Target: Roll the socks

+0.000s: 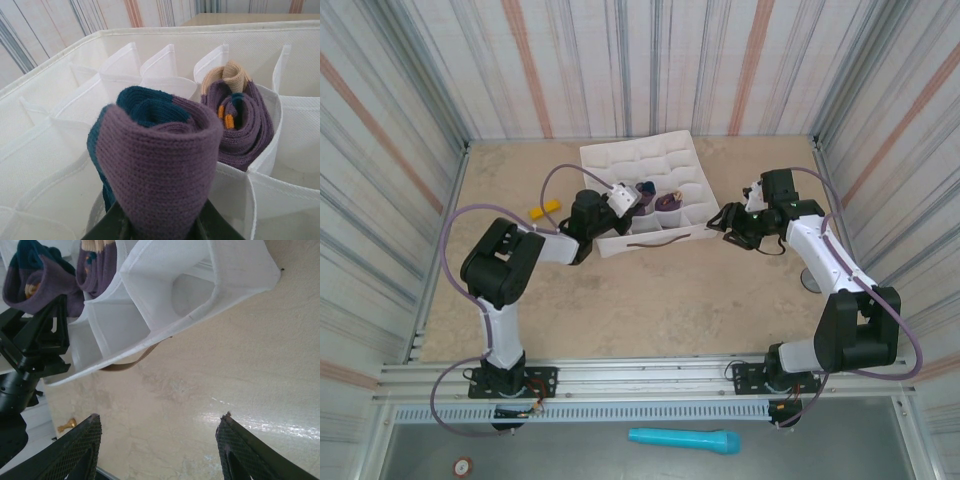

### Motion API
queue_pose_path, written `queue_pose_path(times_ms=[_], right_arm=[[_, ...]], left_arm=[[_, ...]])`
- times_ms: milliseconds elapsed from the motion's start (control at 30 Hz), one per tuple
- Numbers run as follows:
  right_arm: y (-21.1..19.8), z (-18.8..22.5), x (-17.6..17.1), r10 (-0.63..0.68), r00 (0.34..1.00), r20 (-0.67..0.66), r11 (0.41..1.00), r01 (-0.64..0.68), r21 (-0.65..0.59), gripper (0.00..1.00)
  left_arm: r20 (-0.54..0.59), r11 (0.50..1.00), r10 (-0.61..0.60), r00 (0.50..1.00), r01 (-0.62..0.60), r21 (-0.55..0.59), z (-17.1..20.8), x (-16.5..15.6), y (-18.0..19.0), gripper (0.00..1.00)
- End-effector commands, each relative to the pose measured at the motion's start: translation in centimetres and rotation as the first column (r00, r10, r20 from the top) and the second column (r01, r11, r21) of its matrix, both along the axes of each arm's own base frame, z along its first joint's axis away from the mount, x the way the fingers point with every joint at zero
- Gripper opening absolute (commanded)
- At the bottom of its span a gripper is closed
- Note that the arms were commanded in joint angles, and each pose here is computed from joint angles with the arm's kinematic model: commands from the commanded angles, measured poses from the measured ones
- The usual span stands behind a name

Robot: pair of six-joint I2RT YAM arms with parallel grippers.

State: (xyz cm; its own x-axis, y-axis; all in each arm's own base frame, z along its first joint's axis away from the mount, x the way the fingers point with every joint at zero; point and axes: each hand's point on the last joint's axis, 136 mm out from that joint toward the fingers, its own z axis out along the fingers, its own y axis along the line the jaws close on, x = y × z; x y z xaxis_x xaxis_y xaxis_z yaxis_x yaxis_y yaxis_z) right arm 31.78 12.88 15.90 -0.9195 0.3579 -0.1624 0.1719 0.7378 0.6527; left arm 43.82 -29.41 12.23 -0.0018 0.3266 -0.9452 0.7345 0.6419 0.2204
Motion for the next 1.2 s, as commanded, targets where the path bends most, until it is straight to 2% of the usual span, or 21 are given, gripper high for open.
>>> queue_pose_path(times_ms=[0,100,200,367,633,767,933,1167], right_arm=[[0.3,-0.1,-0.6,-0.01,1.0,-0.029,1.0,0.011,0.019,0.63],[0.3,-0.3,-0.6,-0.011,0.999,-0.032,1.0,0.012,0.017,0.63],[0.3,-0.3,-0.7,-0.01,0.999,-0.036,1.0,0.011,0.017,0.63],[0.3,-0.4,-0.7,-0.012,0.999,-0.036,1.0,0.013,0.012,0.63],[0.4,-0.4,-0.9,-0.008,0.999,-0.033,1.0,0.008,-0.001,0.63],[0.8,-0.3,-0.7,-0.002,1.0,-0.024,1.0,0.001,-0.014,0.63],[1.7,0.0,-0.5,0.048,0.999,-0.011,0.996,-0.049,-0.08,0.63],[2.1,0.1,-0.6,0.063,0.998,-0.006,0.994,-0.063,-0.086,0.63]], left_arm=[[0.051,1.0,0.001,0.999,0.0,-0.008,1.8,-0.3,-0.3,0.16],[0.037,1.0,0.024,0.999,-0.024,-0.008,1.5,-0.2,-0.1,0.28],[0.002,0.998,0.064,0.998,-0.064,-0.006,0.9,-0.1,0.5,0.3],[-0.038,0.997,0.079,0.996,-0.08,-0.017,0.3,-0.6,0.9,0.46],[-0.111,0.996,0.068,0.991,-0.074,-0.045,-0.1,-1.5,1.0,0.51],[-0.129,0.995,0.059,0.99,-0.068,-0.067,0.2,-2.0,1.4,0.46],[-0.151,0.997,0.036,0.988,-0.045,-0.057,0.3,-2.4,1.4,0.53],[-0.225,0.994,0.014,0.974,-0.039,-0.104,0.5,-2.3,2.3,0.63]])
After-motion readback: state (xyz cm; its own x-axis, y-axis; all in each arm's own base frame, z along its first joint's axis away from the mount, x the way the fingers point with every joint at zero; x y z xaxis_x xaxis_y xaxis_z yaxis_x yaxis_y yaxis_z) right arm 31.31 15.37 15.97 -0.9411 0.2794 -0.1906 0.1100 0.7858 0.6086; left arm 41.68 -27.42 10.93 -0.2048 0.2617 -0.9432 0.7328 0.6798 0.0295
